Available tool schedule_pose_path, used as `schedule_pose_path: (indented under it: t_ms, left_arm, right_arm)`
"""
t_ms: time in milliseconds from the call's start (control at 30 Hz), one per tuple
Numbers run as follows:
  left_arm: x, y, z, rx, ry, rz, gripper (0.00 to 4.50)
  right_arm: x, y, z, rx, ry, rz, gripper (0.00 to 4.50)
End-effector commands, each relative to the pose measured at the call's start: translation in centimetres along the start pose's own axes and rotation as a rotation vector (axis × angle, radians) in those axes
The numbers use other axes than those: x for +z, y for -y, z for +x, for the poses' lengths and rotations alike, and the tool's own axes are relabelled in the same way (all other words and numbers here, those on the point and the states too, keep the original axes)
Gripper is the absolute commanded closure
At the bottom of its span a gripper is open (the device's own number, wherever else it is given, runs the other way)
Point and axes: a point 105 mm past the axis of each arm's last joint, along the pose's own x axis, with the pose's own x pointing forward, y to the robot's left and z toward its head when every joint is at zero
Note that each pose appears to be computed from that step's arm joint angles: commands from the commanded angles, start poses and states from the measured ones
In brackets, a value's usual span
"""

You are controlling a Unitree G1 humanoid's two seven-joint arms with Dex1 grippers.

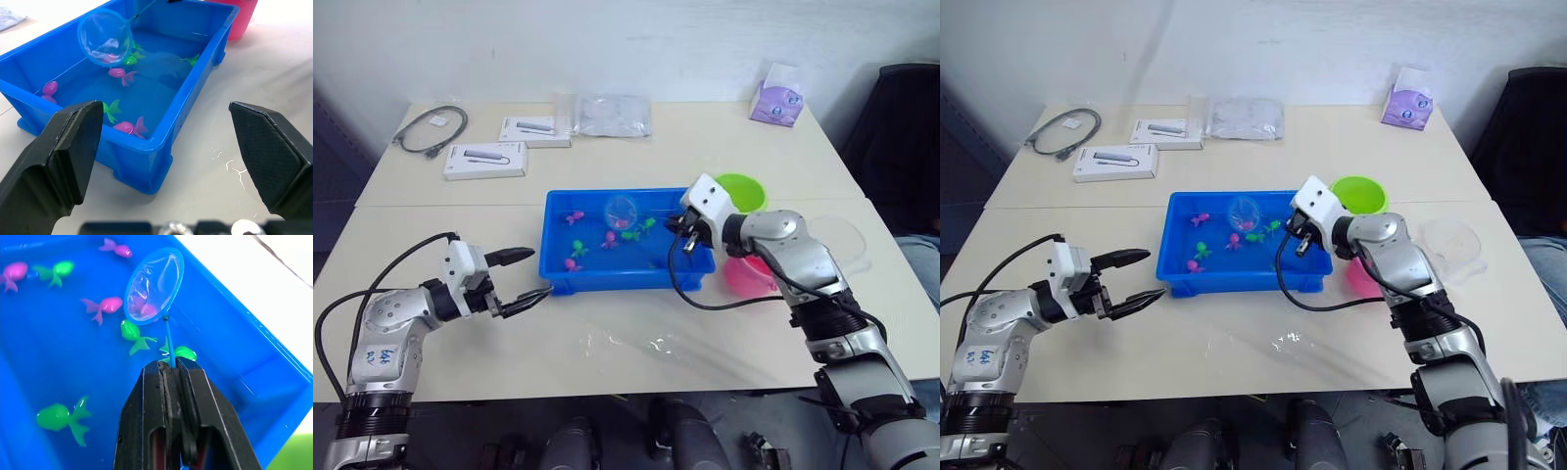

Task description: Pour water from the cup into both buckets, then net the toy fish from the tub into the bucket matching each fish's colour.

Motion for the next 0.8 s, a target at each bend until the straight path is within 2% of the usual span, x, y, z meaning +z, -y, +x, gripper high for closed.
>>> schedule_pose_path:
  t_ms: [33,300,533,800]
  left_arm:
    - [1.1,-0.3,0.0,-0.002,0.011,0.046,0.07]
    - [1.0,-0.4,-0.1,-0.002,0.006,0.051,0.07]
    - [1.1,-0.3,-0.2,0.004,0.003,0.052,0.07]
    - [1.1,0.0,-0.2,0.004,0.005,0.048,0.07]
  right_arm:
    - [0.3,-0.1,0.3,-0.017,0.019,-0.063,4.5]
    - [0.7,-1.9,1.2,0.057,0.008,-0.067,4.5]
    - [1.2,-2.9,0.4,0.144,0.007,0.183,4.5]
    - [2.3,-1.4,-2.6,0.174,0.07,0.557,4.5]
